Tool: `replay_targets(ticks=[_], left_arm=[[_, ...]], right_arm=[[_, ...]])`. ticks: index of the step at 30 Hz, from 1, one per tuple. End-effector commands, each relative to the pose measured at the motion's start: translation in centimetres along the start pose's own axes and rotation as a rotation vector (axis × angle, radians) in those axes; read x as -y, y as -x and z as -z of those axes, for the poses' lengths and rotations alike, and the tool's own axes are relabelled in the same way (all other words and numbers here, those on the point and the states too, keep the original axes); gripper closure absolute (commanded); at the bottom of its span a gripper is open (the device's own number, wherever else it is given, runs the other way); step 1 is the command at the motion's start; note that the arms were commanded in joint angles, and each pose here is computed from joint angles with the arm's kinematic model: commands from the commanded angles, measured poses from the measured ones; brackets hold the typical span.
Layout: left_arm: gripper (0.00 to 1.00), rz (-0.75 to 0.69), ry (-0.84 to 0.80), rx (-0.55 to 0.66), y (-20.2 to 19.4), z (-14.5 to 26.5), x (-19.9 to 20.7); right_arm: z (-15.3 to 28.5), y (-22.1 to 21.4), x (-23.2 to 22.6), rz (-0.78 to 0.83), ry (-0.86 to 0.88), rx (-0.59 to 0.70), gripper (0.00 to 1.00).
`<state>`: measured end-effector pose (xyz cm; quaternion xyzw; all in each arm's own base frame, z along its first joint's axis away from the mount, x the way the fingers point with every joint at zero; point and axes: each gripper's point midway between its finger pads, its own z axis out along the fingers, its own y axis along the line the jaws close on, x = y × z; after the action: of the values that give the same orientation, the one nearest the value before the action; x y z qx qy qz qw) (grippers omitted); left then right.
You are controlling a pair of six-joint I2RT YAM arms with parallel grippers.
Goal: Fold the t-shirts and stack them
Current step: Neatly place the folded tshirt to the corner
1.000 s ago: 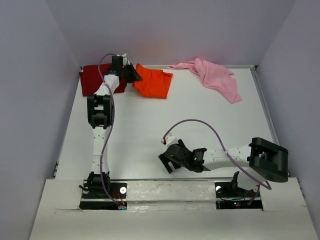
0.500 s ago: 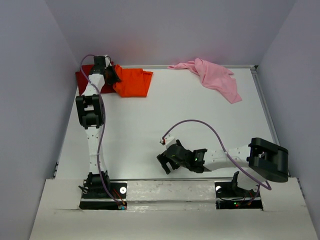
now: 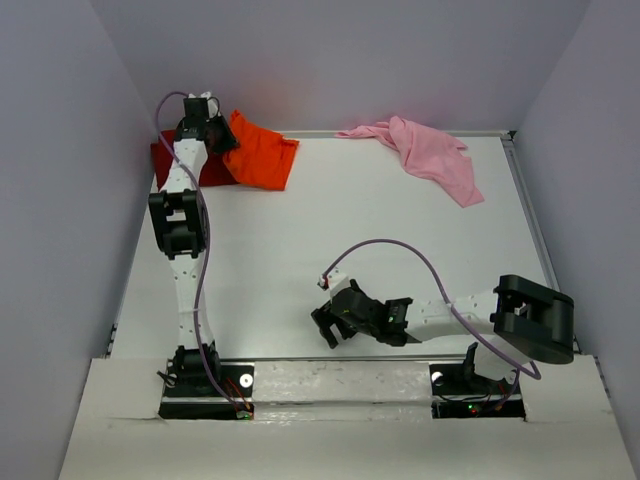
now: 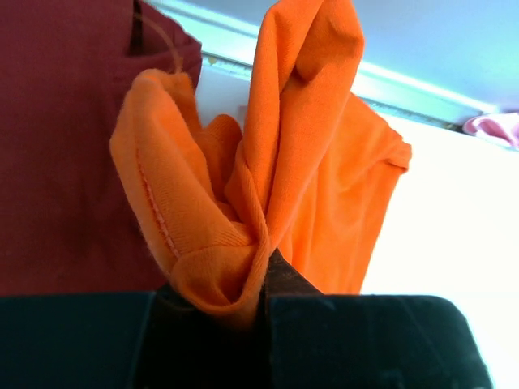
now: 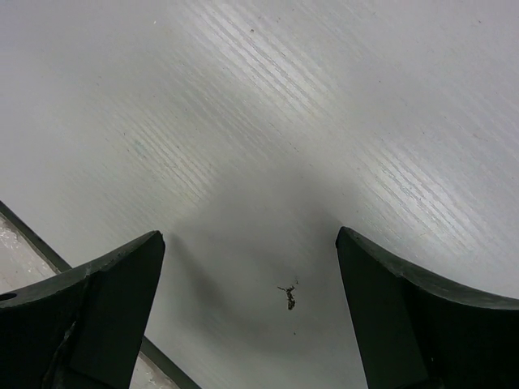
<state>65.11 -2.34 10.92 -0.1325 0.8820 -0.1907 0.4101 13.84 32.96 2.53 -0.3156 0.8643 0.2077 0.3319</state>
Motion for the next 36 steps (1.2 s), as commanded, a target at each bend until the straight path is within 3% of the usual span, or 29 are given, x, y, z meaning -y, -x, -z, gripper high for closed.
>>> replay_targets(ticks=[1,14,27,36], left_arm=[[1.00,-0.052,-0.098,0.208,8.5,7.1,5.3],[1.00,-0.021,-0.097,0.293,12.1,11.7,4.0],[1.00,0.002,-0.071,0.284,12.2,12.3,0.9],[1.00,0.038,-0.006,0.255,11.4,11.6,-3.6]], right_arm=[[-0.4,-1.8,-1.1,0.005,0.040,-0.065,0.08],[-0.6,-2.0,-0.8,0.008,0.017,-0.079,0.08],[-0.6,-2.1,-0.7,0.009,0.014,-0.081,0.08],[-0.6,-2.1,-0.7,0.007,0.015,-0.079,0.08]])
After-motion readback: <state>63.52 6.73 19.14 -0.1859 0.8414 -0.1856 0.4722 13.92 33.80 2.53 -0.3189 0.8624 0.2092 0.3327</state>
